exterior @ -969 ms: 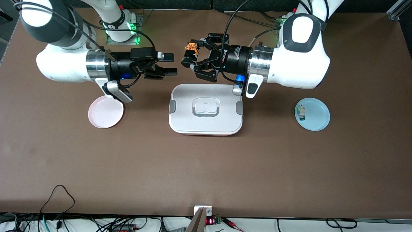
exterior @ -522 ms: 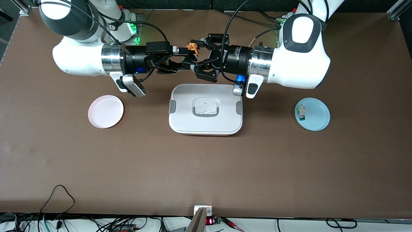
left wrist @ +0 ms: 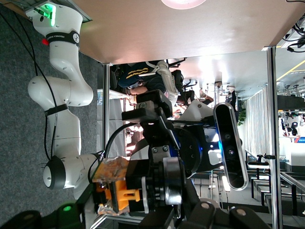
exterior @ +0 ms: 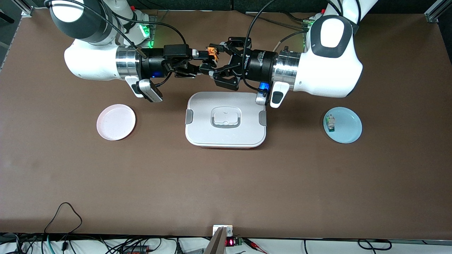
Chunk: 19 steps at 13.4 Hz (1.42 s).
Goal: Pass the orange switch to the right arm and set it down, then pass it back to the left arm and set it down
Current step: 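Close the right gripper on the switch while the left gripper holds it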
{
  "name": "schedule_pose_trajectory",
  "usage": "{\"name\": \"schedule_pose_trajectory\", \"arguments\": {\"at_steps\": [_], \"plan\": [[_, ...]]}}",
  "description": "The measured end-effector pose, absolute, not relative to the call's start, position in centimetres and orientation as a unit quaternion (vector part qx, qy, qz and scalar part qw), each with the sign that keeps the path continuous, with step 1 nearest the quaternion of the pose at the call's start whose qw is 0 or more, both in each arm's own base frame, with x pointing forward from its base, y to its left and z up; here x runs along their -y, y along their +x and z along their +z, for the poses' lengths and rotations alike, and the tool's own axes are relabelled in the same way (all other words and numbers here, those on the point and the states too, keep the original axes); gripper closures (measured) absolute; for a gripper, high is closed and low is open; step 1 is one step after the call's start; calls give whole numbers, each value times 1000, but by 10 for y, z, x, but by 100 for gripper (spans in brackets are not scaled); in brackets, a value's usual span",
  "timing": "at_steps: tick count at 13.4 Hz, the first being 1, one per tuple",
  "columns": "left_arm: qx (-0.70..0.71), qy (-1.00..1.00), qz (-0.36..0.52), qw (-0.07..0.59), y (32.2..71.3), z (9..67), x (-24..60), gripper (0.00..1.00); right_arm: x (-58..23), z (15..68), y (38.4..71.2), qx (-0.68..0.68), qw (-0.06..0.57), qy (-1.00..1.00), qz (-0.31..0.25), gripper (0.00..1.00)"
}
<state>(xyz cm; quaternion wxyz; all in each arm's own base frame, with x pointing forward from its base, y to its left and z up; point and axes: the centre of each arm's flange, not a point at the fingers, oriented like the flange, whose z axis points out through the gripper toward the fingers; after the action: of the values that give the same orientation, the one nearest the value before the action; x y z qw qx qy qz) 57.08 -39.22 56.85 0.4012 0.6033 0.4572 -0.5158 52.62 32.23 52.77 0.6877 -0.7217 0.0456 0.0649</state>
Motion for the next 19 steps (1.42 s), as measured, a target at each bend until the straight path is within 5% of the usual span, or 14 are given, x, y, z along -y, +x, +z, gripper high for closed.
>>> {"name": "schedule_pose_trajectory", "arguments": {"at_steps": [14, 19], "plan": [[-461, 600, -515, 402, 574, 569, 388, 28, -327, 534, 519, -12, 715, -699, 20, 7], [-462, 600, -515, 402, 574, 569, 388, 28, -331, 521, 521, 2, 715, -699, 5, 16]]}}
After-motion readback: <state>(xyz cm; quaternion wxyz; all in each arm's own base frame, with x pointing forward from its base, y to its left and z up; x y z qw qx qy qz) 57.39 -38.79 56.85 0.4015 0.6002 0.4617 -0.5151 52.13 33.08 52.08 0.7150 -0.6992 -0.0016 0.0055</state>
